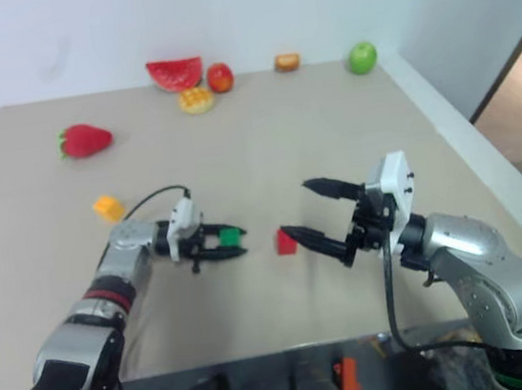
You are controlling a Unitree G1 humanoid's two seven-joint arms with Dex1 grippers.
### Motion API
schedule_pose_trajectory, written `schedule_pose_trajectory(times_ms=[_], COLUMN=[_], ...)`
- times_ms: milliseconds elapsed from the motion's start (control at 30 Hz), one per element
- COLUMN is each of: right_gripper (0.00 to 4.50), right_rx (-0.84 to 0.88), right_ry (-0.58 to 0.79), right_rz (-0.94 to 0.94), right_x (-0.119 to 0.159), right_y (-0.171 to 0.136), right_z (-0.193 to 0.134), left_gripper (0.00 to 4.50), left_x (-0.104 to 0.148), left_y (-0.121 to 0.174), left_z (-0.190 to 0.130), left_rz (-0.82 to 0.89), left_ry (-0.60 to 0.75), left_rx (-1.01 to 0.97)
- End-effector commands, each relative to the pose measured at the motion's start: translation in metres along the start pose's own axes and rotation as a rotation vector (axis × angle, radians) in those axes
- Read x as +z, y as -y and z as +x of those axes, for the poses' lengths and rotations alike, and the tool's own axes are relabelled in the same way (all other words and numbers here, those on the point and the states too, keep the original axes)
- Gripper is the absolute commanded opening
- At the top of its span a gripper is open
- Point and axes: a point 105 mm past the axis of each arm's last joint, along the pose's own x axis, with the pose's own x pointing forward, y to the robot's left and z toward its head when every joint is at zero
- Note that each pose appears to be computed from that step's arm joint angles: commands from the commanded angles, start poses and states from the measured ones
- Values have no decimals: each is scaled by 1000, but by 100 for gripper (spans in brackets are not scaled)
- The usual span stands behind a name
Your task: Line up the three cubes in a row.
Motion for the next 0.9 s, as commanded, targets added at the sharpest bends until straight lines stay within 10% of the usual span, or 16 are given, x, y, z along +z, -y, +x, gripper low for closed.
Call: schedule_pose_trajectory(times_ms=[33,167,433,900], right_gripper=[450,450,450,450], right_rx=[11,9,17,73], right_ry=[24,22,22,44], right_rz=[-34,-36,-38,-43], right_x=[8,7,7,13], right_y=[-1,0,3,0], right_z=[1,0,2,10], left_gripper=[138,138,449,449], left_x=[6,4,2,-11], left_y=[-5,-3,1,-4], left_z=[0,2,2,-103], left_rz=[25,-3,-20,58], left_ry=[20,31,48,-112], left_rx=[30,30,31,343])
